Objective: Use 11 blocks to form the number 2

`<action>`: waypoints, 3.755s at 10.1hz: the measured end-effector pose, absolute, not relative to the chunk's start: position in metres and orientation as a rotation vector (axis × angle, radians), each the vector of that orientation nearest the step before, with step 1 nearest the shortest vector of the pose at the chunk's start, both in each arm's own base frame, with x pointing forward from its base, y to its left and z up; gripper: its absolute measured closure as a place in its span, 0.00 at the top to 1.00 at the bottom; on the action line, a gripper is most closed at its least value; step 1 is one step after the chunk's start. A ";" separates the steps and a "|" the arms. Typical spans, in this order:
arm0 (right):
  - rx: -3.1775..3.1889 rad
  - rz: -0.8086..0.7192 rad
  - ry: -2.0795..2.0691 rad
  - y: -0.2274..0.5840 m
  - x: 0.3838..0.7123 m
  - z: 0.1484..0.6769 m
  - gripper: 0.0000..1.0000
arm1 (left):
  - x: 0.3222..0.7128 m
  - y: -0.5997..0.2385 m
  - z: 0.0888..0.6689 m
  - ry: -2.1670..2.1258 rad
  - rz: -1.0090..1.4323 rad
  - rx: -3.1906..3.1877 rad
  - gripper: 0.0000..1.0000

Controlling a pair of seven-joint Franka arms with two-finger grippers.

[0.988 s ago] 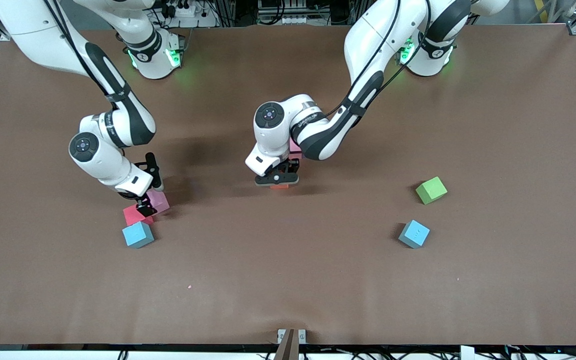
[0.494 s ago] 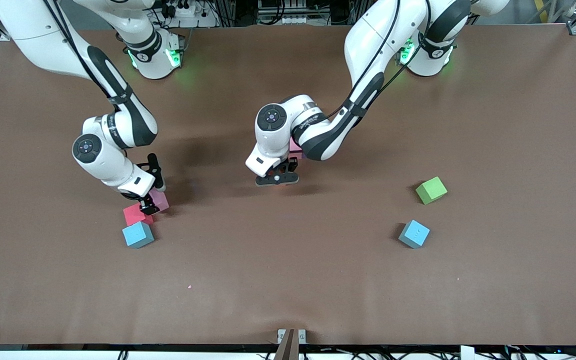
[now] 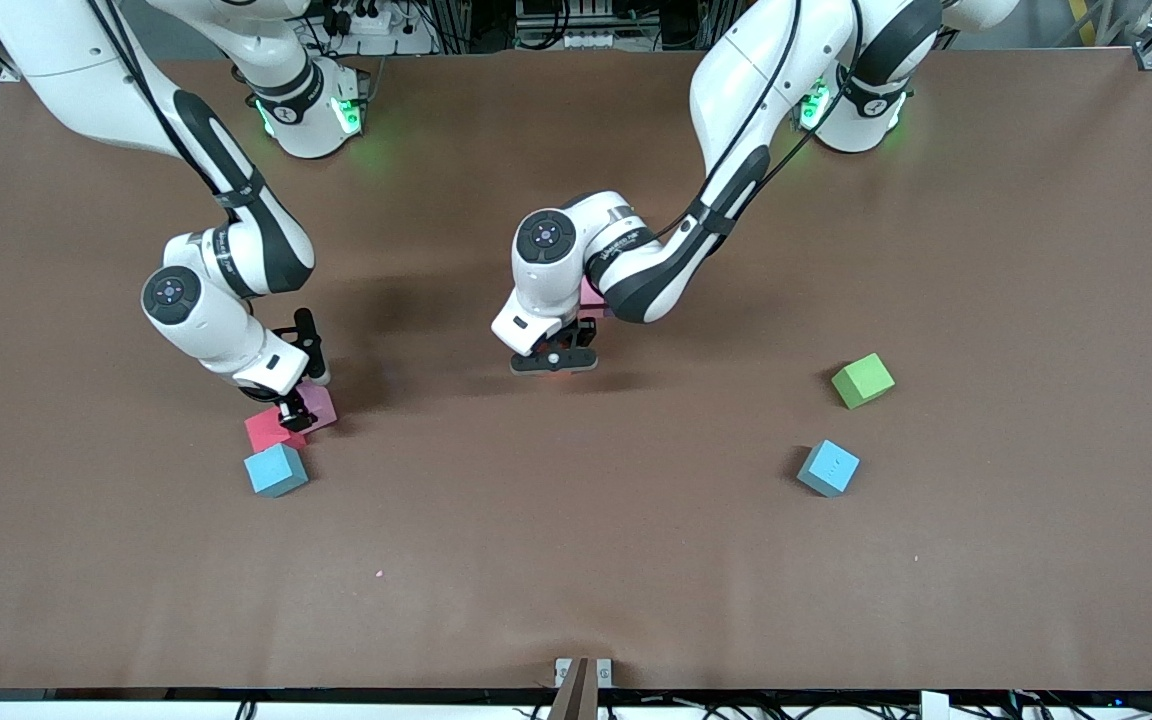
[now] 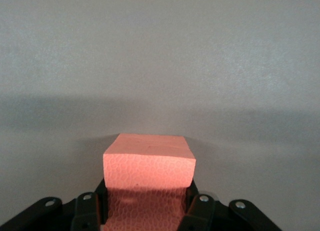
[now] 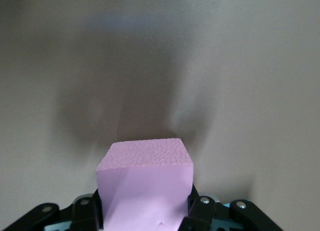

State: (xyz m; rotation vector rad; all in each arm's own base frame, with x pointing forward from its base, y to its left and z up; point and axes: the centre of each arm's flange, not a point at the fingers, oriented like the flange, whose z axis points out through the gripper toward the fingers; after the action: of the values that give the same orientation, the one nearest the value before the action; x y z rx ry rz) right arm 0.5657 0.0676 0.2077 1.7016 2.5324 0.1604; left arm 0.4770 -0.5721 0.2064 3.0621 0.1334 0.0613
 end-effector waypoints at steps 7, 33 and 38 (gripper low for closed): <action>1.683 0.205 2.491 0.082 0.573 0.269 0.57 | 0.479 -0.576 0.205 0.127 0.095 3.020 0.56; 2.551 0.419 1.939 0.342 0.521 0.332 0.57 | 0.582 -0.423 0.436 0.381 0.114 3.060 1.00; 2.435 0.432 2.136 0.439 0.502 0.361 0.57 | 0.631 -0.308 0.469 0.301 0.079 3.101 1.00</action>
State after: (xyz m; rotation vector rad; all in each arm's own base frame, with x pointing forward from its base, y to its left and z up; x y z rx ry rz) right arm 0.5022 0.4395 0.3613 2.4352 2.1355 0.4317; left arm 0.6311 -0.3077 0.4692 3.1006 0.3009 0.0793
